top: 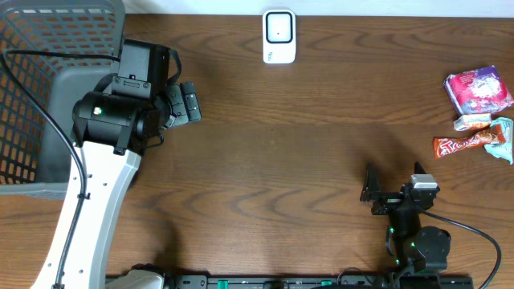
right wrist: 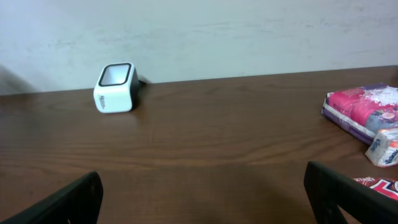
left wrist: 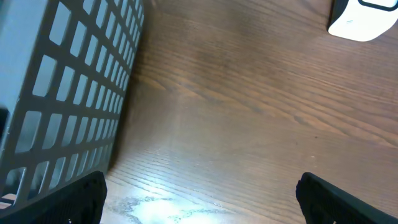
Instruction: Scan the item barcode
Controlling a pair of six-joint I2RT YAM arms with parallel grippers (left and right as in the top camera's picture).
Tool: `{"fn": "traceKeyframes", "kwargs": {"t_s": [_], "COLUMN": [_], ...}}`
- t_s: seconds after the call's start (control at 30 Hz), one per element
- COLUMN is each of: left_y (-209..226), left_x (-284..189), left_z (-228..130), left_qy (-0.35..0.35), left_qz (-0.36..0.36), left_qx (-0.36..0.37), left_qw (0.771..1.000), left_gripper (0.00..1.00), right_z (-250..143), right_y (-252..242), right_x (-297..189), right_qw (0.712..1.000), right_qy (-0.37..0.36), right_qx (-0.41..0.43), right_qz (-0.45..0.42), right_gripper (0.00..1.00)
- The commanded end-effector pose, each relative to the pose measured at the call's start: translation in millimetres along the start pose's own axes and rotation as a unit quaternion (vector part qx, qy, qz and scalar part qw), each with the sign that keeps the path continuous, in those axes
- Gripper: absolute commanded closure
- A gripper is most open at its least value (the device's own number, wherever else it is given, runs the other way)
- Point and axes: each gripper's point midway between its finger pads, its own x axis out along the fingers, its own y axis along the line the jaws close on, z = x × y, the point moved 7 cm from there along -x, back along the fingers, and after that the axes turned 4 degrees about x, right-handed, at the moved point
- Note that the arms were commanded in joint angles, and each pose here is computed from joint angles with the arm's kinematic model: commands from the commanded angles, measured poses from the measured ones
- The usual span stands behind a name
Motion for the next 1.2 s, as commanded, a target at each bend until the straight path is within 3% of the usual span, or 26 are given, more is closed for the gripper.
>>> {"fn": "traceKeyframes", "kwargs": {"t_s": [0.0,0.87,1.07,1.17], "left_y": [1.1,0.7,3.5,9.4], "left_x": [-3.4,-1.6,16.5,18.8], "left_z": [2.8,1.9,-24.3,-41.8], "left_qy": [-0.006,-0.002,0.034,0.011], "left_qz": [0.003,0.002,0.013,0.004], "left_qx": [-0.004,-0.004,0.007,0.003], "left_qw": [1.0,1.0,0.999,1.0], "left_gripper": [0.02,0.02,0.02,0.02], "right_z": [-0.3,-0.3,-0.3,-0.3], "right_y": [-2.4,-2.4,-2.4,-2.4], "right_x": [-0.2,-0.2,-0.2,-0.2], "right_qw": [1.0,1.0,1.0,1.0], "right_qy": [-0.003,-0.003,-0.003,-0.003], "right_qx": [-0.009,-0.009,-0.009,-0.009], "right_qz": [-0.01,-0.01,-0.01,-0.01], "right_gripper": [0.01,0.01,0.01,0.01]}}
